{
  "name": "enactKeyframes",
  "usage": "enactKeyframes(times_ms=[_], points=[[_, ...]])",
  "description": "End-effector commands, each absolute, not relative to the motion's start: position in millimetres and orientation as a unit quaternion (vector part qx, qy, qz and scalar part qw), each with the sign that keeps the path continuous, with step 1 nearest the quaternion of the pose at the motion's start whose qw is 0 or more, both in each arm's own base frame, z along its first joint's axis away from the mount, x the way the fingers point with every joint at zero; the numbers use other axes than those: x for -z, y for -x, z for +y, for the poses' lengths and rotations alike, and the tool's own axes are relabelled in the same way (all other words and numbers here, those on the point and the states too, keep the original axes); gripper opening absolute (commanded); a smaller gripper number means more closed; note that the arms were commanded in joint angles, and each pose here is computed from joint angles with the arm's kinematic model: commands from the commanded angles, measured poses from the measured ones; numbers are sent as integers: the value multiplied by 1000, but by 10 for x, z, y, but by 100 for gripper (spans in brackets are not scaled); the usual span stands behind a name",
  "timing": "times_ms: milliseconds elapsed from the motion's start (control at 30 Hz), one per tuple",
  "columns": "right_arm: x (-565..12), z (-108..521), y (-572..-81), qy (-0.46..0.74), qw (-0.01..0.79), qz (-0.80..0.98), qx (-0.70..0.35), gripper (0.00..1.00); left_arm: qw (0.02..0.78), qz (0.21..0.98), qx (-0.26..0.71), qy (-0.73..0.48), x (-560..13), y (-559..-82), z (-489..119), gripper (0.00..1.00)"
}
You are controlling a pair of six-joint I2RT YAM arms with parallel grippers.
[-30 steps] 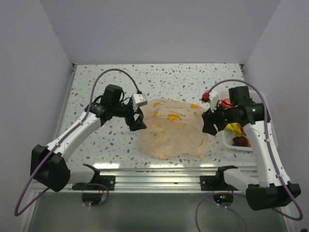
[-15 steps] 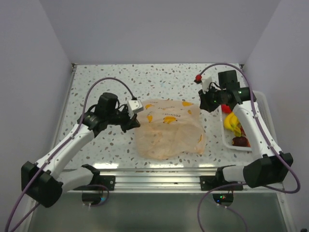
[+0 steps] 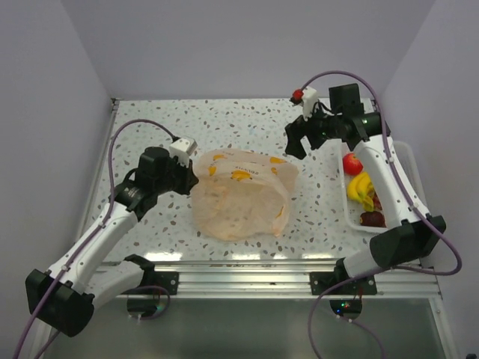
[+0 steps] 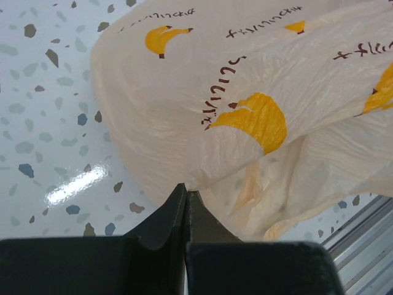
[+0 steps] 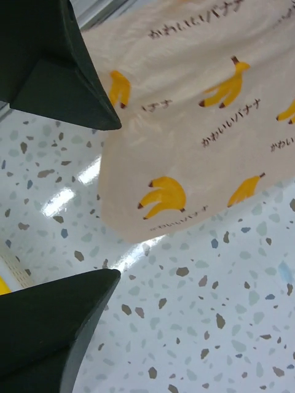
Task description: Place the fake fruits into the plastic bag and tie a complex knot
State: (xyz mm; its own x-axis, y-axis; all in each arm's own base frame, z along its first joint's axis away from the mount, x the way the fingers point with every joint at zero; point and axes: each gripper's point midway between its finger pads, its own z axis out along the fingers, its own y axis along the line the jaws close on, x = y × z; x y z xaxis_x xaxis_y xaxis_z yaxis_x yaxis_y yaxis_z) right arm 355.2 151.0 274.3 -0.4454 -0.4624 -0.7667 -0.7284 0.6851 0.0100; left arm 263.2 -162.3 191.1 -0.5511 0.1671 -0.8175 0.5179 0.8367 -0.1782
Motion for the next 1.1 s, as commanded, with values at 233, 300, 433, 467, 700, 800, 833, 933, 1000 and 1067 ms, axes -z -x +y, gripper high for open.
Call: enactKeyframes(times_ms=[233,300,433,467,700,800,833,933,1000,1067], points=[[-2515,1595,-2199,378,262,834,-304,98,453,859,211,-108,-2031,-2976,-1633,0],[-2448,1676,-2062,378,238,831,-332,98,453,859,213,-104,-2033,-3013,-1656,0],[-2190,1879,-2020,360,211,843,-338,96,452,857,224,-105,-2063,-3032,-1702,0],[-2137,1896,-2028,362,209,847,-328,94,455,855,225,-107,-2093,-3032,-1707,0],[-2025,1926,-2399,353,261,863,-250,14,462,845,238,-129,-2175,-2925,-1706,0],[-2283,1867,-2796,361,336,849,-188,0,470,831,245,-171,-2228,-2807,-1725,0],[-2301,1854,-2937,363,351,846,-169,0,468,829,247,-179,-2226,-2772,-1727,0],[-2500,1811,-3279,376,403,827,-115,0,473,824,240,-199,-2230,-2682,-1687,0],[-2571,1802,-3483,383,422,817,-87,0,478,821,231,-209,-2233,-2634,-1644,0],[-2553,1836,-3661,397,429,808,-69,0,483,818,223,-219,-2217,-2603,-1611,4]])
